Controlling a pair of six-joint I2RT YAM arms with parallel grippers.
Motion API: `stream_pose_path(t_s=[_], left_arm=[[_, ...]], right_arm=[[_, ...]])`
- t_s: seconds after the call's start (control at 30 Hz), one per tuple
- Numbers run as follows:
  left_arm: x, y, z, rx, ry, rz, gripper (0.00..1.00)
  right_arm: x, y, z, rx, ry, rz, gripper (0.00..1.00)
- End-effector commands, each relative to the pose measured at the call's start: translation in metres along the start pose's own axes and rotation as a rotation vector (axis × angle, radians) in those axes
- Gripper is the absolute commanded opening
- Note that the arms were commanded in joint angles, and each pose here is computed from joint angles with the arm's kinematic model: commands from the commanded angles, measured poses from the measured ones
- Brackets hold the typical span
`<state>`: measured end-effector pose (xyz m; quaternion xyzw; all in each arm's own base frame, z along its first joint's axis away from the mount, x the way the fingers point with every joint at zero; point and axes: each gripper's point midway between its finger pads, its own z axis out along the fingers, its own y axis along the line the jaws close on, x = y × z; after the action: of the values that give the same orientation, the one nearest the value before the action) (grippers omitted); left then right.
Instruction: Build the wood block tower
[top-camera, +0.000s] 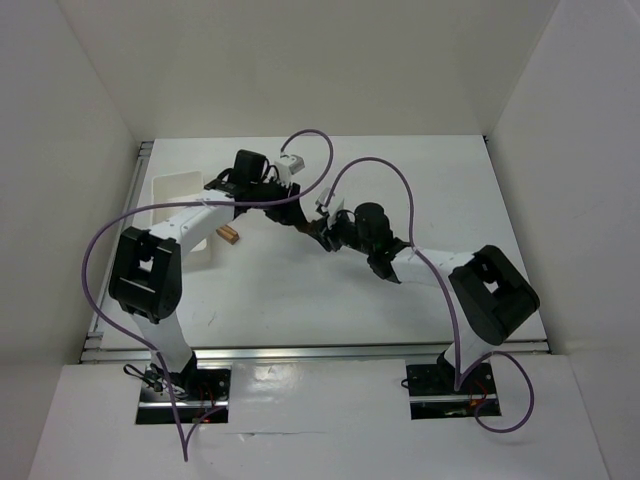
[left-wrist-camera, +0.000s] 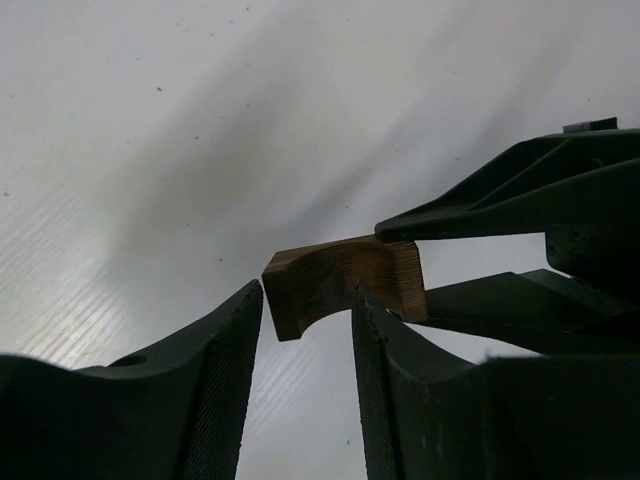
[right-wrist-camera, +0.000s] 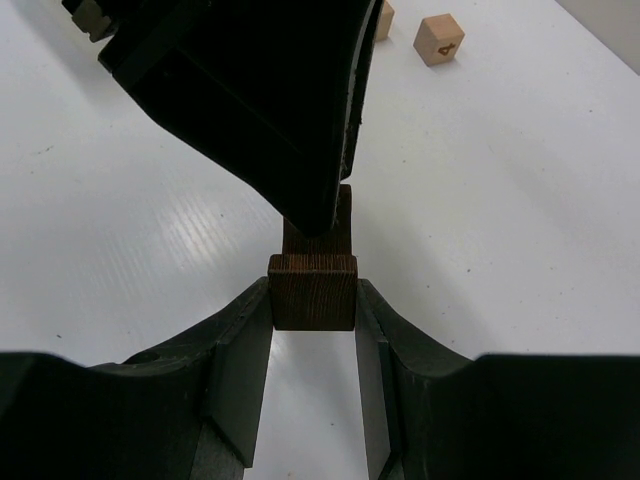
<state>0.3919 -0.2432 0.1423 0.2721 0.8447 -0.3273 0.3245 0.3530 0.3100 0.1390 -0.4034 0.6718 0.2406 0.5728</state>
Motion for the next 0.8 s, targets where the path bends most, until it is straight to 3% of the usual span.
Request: stream_pose_path(t_s=[0.0,0.4,0.5,0.77], left_arm=[[-0.016,-0.013,0.003,0.117,-0.032,0.045,0.48],[-0.010,-0.005,0.001,0.085,-0.011,0.024,0.46],[-0.018,-0.019,0.004,0.185,-0.026,0.033,0.35],[-0.011,-0.022,0.010,0.216,0.032,0.026,0.10]], right_arm=[[-0.044,-0.011,-0.007,0.035,-0.146,-0.061,0.00],[-0.060,-0.012,-0.020,0.058,-0.202,-0.088,0.00],[-0.065,-0.013,-0.021,0.063,-0.222,-0.094,0.00],[-0.063,-0.021,-0.013,0.097,-0.234,-0.096,0.00]])
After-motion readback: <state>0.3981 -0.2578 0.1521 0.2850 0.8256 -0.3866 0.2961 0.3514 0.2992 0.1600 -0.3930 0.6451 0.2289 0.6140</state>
